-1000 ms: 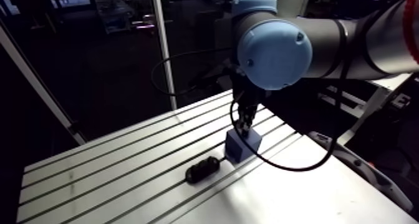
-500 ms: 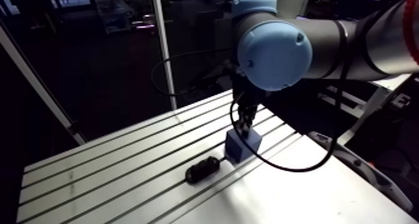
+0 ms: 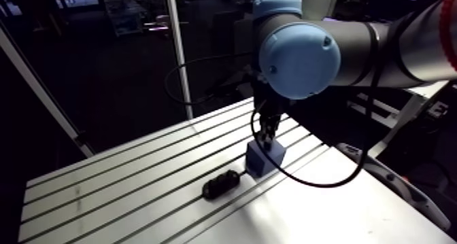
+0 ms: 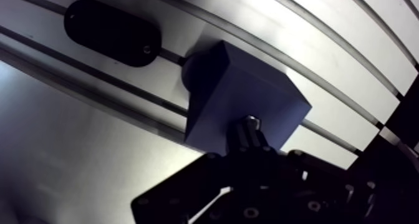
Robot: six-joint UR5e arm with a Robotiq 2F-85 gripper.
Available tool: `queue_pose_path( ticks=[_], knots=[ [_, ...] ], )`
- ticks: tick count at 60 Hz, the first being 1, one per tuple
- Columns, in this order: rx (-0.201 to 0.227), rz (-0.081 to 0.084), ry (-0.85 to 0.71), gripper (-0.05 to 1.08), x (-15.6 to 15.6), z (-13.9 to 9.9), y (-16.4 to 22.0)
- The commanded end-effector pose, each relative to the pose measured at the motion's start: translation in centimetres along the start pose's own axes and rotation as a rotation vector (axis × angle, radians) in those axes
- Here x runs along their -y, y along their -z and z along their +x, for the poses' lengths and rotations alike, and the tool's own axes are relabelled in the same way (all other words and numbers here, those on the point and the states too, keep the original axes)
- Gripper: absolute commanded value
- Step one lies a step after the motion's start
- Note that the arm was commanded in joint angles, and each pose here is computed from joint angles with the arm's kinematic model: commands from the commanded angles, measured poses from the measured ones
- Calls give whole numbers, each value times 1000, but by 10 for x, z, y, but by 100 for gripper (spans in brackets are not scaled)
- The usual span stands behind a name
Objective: Pick up the M10 bolt and insert it into the hex recess until seated.
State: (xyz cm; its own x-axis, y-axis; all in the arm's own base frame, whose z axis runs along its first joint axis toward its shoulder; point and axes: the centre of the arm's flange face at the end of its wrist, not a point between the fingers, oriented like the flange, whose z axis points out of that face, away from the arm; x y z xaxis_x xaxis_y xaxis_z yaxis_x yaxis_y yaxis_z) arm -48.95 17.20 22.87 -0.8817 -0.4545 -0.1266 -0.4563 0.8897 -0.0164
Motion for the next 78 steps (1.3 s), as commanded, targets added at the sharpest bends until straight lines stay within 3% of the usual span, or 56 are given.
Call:
queue_pose_path(
  ticks=[1,25,41,54,63,73,74,75,77,78],
  knots=[
    [0,0,1,105,0,0,0],
    [-1,-1,1,105,-1,1,1],
    [-14,-19,1,105,-4,1,12],
    [-26,-24,3,105,-4,4,19],
    [-57,-34,-4,104,1,4,39],
    [-119,-14,-37,96,8,3,83],
    [-132,-2,-50,91,9,3,92],
    [-132,-2,-50,91,9,3,92],
    [-153,11,-69,77,13,3,111],
    [-153,11,-69,77,13,3,111]
  ],
)
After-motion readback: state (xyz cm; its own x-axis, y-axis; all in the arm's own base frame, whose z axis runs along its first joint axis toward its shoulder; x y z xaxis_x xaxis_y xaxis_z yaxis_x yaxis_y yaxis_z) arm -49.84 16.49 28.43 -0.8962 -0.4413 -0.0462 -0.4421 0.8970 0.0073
